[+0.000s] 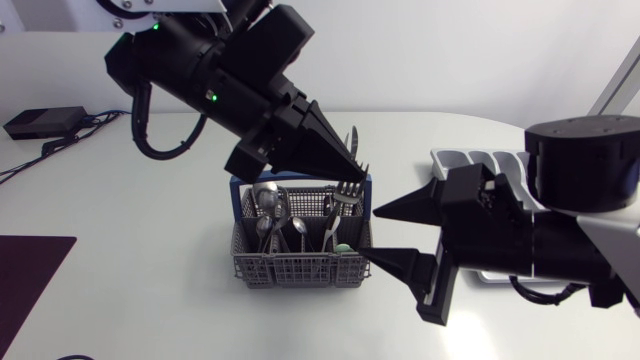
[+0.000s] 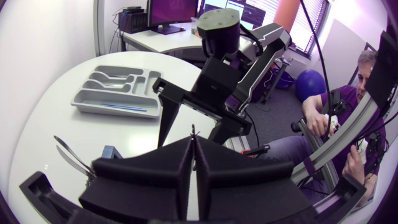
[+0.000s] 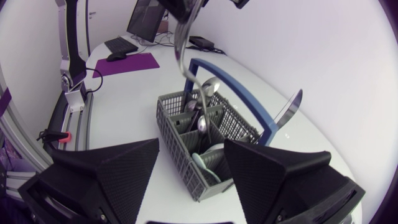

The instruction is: Sort the cutlery from the basket into the organizer compartments.

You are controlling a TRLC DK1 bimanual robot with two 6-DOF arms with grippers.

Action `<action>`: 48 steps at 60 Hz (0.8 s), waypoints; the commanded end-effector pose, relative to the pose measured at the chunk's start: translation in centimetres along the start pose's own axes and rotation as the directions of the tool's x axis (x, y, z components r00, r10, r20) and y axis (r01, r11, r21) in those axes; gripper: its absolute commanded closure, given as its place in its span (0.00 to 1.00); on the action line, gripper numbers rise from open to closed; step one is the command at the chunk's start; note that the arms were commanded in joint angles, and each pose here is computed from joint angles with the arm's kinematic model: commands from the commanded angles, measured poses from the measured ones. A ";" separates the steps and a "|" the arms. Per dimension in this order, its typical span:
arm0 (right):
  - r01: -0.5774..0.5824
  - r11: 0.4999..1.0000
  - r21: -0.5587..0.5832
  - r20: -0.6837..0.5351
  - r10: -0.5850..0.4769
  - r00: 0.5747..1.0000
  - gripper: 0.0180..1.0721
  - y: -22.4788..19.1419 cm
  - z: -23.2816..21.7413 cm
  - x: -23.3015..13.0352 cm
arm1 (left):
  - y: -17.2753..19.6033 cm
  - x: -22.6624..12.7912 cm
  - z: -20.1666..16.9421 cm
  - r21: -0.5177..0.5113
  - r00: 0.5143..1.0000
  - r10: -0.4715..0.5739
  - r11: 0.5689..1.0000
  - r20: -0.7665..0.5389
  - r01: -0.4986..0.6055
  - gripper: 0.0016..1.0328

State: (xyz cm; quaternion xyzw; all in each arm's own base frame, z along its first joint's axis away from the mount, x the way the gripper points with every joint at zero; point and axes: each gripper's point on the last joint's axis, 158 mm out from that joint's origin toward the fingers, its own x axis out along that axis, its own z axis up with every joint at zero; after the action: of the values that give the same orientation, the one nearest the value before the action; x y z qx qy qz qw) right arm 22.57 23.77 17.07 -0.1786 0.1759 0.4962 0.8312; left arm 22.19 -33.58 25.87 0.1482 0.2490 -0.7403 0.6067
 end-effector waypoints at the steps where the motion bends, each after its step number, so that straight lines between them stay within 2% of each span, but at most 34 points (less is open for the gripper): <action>1: 0.021 0.999 -0.025 0.044 -0.020 0.999 0.28 -0.9 2.6 0.3 | -1.2 -1.2 2.1 0.027 0.999 0.004 1.000 0.041 -0.005 0.97; 8: 0.024 0.999 -0.044 0.059 -0.021 0.998 0.29 -1.5 4.0 0.9 | -1.8 -1.5 2.7 0.035 0.999 0.001 0.999 0.054 -0.003 0.97; 17: -0.005 0.997 -0.073 0.074 0.010 0.997 0.51 -0.6 5.3 2.0 | -2.2 -1.8 3.1 0.037 0.998 -0.003 0.999 0.065 0.000 0.97; 20: -0.003 0.997 -0.083 0.071 0.009 0.997 0.56 -0.3 5.4 2.4 | -2.2 -1.8 3.1 0.035 0.998 -0.004 0.999 0.067 0.002 0.97; 25: -0.004 0.996 -0.090 0.064 0.010 0.998 0.58 -0.1 5.3 2.8 | -2.2 -1.9 3.2 0.035 0.998 -0.003 0.999 0.069 0.001 0.97; 33: 0.000 0.996 -0.091 0.056 0.005 0.998 0.77 -0.1 5.0 3.0 | -2.0 -2.1 3.0 0.029 0.998 0.004 1.000 0.069 -0.006 0.97; 37: 0.004 0.996 -0.089 0.045 0.000 0.999 0.92 -0.2 4.6 3.1 | -1.9 -2.2 3.0 0.029 0.998 0.008 1.000 0.070 -0.010 0.97; 48: 0.009 0.997 -0.072 0.028 -0.007 1.000 0.95 -0.5 4.2 3.1 | -1.7 -2.3 2.8 0.025 0.997 0.014 1.000 0.071 -0.016 0.97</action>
State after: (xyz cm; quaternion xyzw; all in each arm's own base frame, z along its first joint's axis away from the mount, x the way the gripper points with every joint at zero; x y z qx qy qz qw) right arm 24.56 27.89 19.51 -0.1984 0.1416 0.5046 0.8282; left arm 21.45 -33.33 27.87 0.1372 0.2352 -0.7426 0.6119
